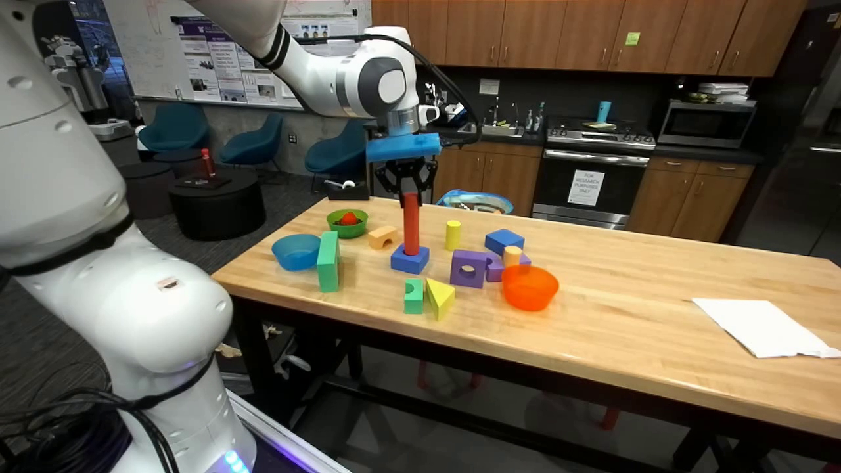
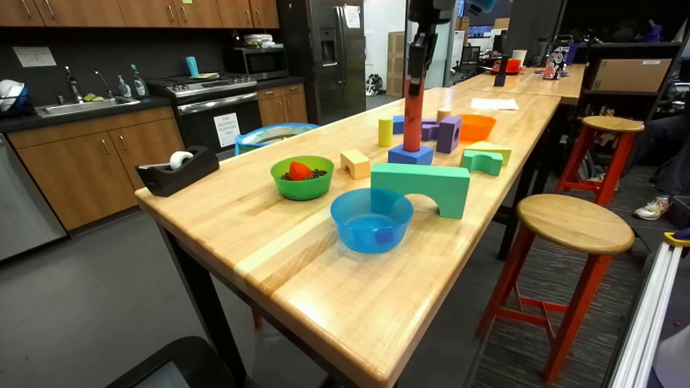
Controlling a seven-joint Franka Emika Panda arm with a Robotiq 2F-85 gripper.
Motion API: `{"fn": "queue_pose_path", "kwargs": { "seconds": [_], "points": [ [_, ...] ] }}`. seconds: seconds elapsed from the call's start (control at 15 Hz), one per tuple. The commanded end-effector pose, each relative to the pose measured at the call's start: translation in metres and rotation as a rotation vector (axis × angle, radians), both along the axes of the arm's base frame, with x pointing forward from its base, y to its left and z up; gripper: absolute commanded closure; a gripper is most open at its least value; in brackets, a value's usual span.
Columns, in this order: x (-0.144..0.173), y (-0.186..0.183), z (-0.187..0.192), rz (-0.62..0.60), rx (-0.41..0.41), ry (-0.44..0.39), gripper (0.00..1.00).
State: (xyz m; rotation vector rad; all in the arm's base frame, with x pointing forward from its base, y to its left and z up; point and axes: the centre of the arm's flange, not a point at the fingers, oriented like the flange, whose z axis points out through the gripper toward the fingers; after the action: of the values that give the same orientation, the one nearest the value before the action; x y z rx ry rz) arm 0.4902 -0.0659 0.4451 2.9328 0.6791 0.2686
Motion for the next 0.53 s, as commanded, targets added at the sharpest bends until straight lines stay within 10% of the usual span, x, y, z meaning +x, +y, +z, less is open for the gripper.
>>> {"fn": "queue_pose_path", "kwargs": {
  "seconds": [0.0, 0.47],
  "points": [
    [-0.002, -0.004, -0.011, 0.017, 0.016, 0.022, 0.85],
    [-0.004, 0.001, -0.04, 0.021, 0.047, 0.085, 0.85]
  ]
}}
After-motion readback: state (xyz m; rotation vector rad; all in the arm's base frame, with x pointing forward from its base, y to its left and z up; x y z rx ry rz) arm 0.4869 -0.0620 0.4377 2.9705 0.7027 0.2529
